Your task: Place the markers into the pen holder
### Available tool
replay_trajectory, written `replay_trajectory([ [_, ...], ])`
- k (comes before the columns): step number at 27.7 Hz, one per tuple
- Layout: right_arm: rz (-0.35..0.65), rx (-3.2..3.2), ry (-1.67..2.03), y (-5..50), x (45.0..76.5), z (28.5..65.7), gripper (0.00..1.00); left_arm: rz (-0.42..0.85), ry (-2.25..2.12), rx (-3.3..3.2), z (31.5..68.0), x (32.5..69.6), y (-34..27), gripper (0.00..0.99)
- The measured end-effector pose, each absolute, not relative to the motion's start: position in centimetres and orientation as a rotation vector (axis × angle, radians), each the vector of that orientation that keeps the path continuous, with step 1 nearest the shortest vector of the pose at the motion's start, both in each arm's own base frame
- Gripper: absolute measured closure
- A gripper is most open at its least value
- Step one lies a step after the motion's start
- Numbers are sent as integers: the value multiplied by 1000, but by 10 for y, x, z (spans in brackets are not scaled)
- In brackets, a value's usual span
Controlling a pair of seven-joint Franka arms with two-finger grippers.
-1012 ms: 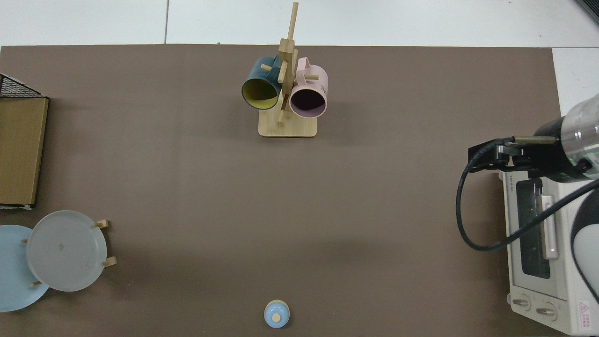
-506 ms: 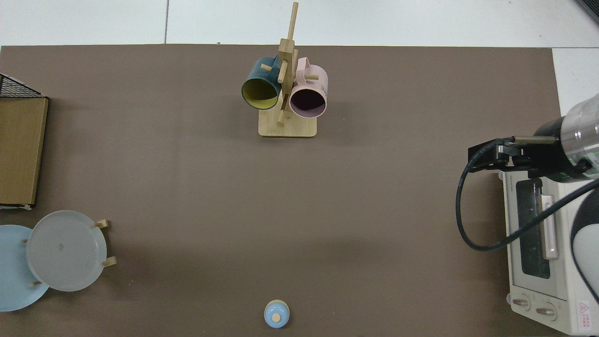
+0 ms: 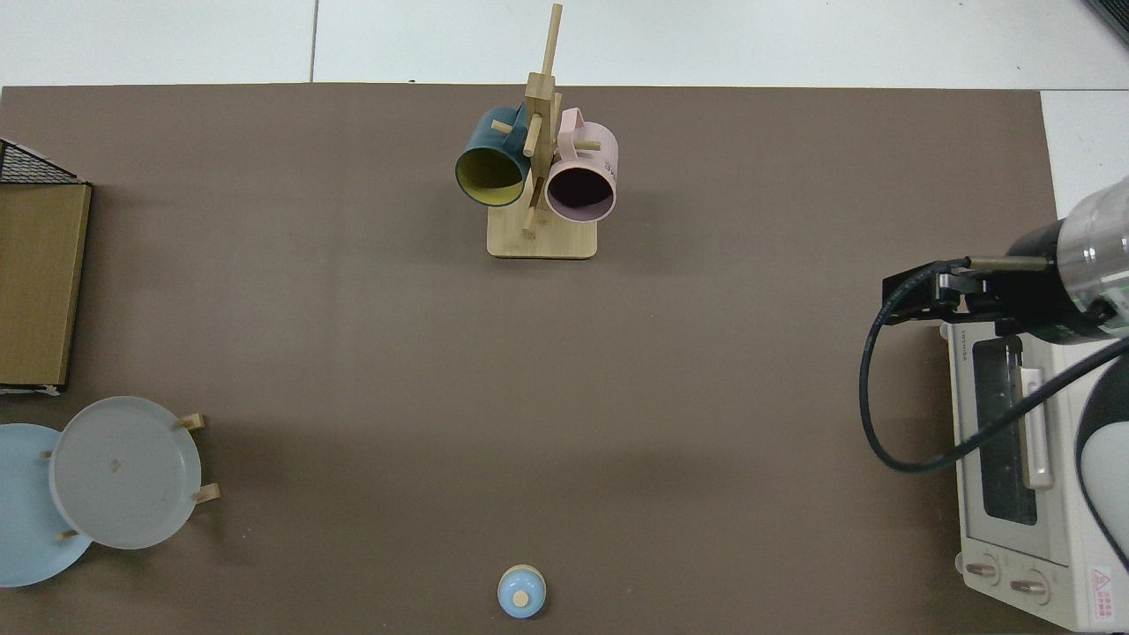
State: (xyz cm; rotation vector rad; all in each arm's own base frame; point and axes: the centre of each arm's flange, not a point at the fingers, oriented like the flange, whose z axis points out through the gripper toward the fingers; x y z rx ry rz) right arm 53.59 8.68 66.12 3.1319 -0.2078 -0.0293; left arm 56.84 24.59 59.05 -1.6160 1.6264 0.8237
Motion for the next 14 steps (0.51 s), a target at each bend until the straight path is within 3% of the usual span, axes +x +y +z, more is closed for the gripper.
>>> replay_trajectory([
  [14,-29,3132,-208,87,536,661,0,829,1638,-1611,569,576,258,833],
])
